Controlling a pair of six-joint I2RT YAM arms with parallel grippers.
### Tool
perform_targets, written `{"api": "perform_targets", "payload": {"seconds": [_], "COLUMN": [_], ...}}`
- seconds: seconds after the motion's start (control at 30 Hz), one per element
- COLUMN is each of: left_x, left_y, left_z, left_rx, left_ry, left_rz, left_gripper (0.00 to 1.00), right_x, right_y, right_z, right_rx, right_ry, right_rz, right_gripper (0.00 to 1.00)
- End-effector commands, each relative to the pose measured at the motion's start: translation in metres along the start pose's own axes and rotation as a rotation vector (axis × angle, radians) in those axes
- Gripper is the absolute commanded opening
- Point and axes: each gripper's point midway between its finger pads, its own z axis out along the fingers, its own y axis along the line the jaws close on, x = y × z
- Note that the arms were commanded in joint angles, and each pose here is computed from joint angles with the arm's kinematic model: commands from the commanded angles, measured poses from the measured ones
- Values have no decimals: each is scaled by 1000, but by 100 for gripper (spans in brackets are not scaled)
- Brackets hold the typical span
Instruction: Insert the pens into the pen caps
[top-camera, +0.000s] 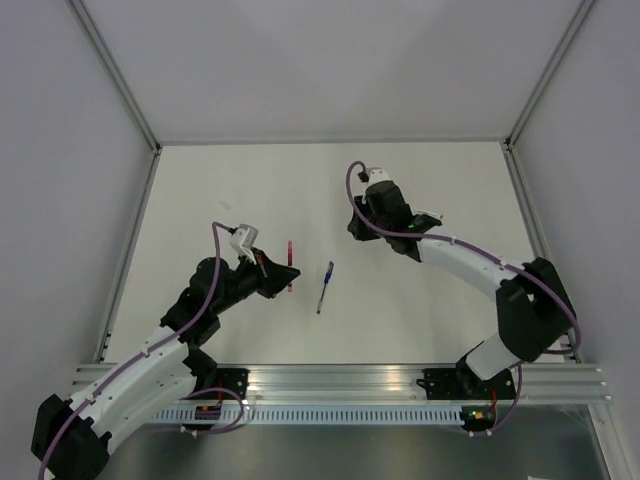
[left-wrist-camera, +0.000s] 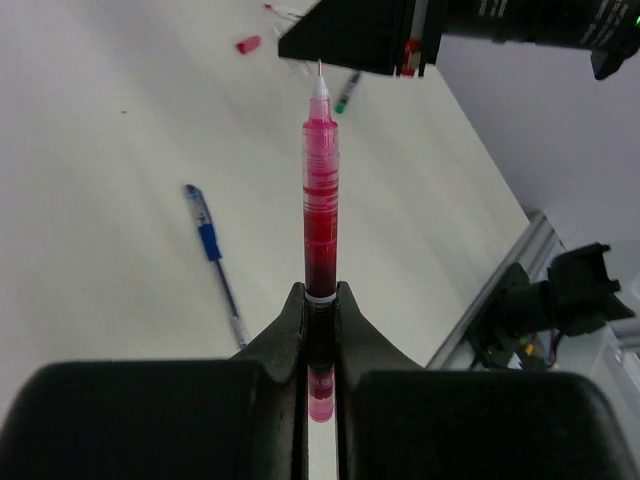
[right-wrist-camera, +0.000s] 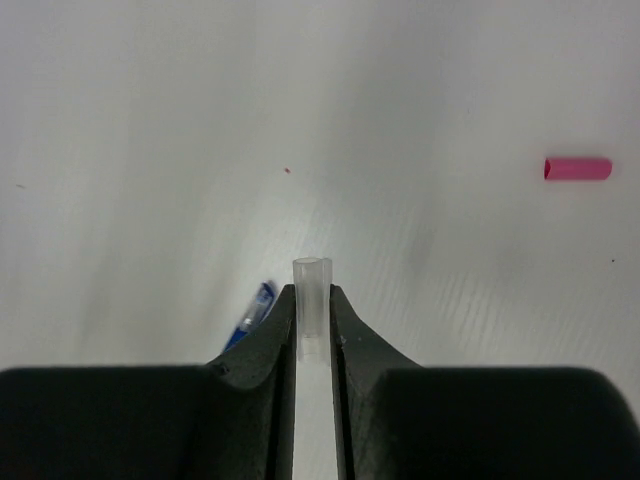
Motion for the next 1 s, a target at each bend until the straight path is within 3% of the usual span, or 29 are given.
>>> {"api": "perform_targets", "payload": {"seconds": [0.0, 0.13, 0.27, 0.57, 0.77, 0.83, 0.87, 0.97], "left_x": [-25, -21, -23, -31, -25, -26, -25, -27], "left_y": [-64, -96, -106, -119, -122, -128, -129, -133], "left_z": [-11, -30, -43, -67, -67, -71, -73, -80], "left_rx": [311, 505, 567, 631, 668, 708, 718, 740], "left_ry": [-53, -47, -74, -161, -133, -136, -136, -158], "left_rz": [83, 104, 128, 180, 168, 169, 168, 177], "left_gripper": [2, 2, 2, 2, 2, 2, 2, 2], "right_x": [-58, -60, -65, -65, -68, -68, -76, -86], "right_y": [43, 94, 130, 146, 154, 157, 161, 172], "right_z": [-50, -98, -162, -252, -278, -269, -281, -287], "right_rx": [-215, -503, -748, -937, -1039, -1053, -1096, -1185], "right_ry": [-223, -283, -383, -624, -739, -738, -808, -855], "right_rz": [105, 123, 30, -191, -146, -99, -100, -51], "right_gripper": [0, 0, 0, 0, 0, 0, 0, 0]}}
